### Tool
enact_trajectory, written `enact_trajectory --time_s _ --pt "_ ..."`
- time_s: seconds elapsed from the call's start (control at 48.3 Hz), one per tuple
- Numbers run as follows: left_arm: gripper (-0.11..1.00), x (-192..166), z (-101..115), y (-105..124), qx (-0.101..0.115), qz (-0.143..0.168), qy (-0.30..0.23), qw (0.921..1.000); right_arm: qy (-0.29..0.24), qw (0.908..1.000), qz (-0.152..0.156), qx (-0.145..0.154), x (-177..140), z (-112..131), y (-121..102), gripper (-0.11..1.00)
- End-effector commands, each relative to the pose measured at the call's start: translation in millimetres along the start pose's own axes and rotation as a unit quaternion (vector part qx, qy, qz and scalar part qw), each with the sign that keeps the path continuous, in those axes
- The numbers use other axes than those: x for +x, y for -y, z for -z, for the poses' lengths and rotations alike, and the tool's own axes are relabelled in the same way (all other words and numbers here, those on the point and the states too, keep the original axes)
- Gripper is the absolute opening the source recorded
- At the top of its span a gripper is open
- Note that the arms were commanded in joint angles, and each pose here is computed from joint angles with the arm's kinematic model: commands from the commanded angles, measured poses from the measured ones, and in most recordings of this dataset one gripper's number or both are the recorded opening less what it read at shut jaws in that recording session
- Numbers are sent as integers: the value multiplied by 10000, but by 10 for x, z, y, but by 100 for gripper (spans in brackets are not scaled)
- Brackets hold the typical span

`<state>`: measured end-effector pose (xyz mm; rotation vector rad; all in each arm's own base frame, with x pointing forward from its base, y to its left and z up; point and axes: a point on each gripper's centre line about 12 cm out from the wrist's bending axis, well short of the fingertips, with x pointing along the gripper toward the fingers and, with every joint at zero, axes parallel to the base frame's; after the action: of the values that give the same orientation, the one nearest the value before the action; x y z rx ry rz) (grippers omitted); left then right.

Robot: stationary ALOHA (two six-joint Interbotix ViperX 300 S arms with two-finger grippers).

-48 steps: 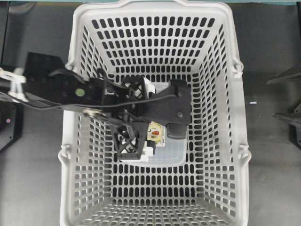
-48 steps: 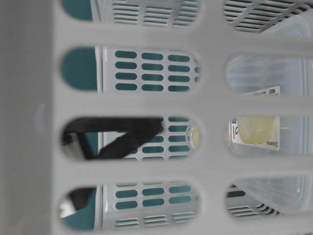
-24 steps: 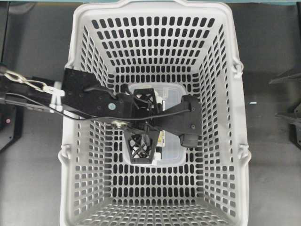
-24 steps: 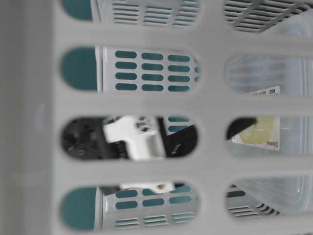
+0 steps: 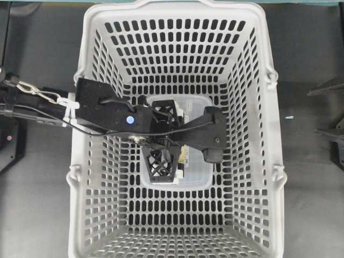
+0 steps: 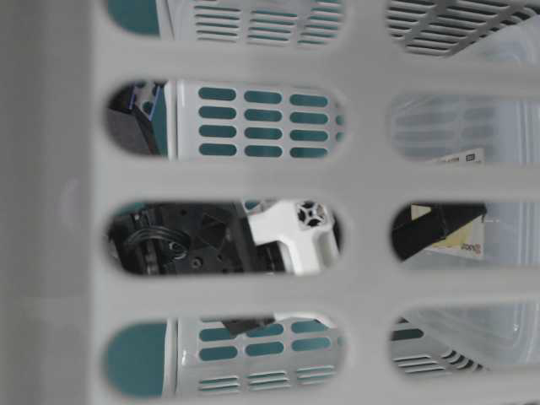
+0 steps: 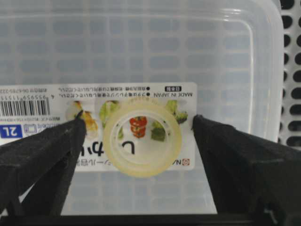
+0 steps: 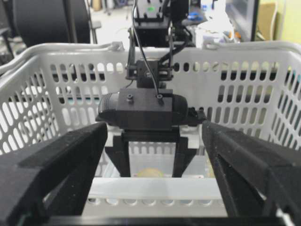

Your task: Pick up the cellophane tape from the shopping basket with the left arm.

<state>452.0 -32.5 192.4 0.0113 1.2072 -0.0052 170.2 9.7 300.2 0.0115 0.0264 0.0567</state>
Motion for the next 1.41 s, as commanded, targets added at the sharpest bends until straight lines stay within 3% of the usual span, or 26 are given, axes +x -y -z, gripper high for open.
enact_trajectory --time_s 0.0,0.166,0.332,0.497,0.87,1.036,1.388 --pt "88 -10 1 -4 8 -12 63 10000 115 9999 -17 23 7 -76 -6 78" --pt "80 1 50 -7 71 -16 1 10000 115 9999 -17 23 7 -76 -6 78" --pt "50 -34 16 2 101 -5 47 9999 115 9999 -17 23 4 -72 -6 78" --pt "50 -303 -116 21 114 7 300 9995 107 9999 -17 15 4 -65 -6 78" --pt "50 -1573 -431 87 104 27 486 9988 100 9999 -16 7 2 -55 -6 78" --pt "50 -1973 -541 99 103 43 639 9979 107 9999 -16 7 -1 -58 -6 78" --pt "50 -2051 -648 120 103 48 562 9984 238 9997 -18 8 -44 -113 -6 78"
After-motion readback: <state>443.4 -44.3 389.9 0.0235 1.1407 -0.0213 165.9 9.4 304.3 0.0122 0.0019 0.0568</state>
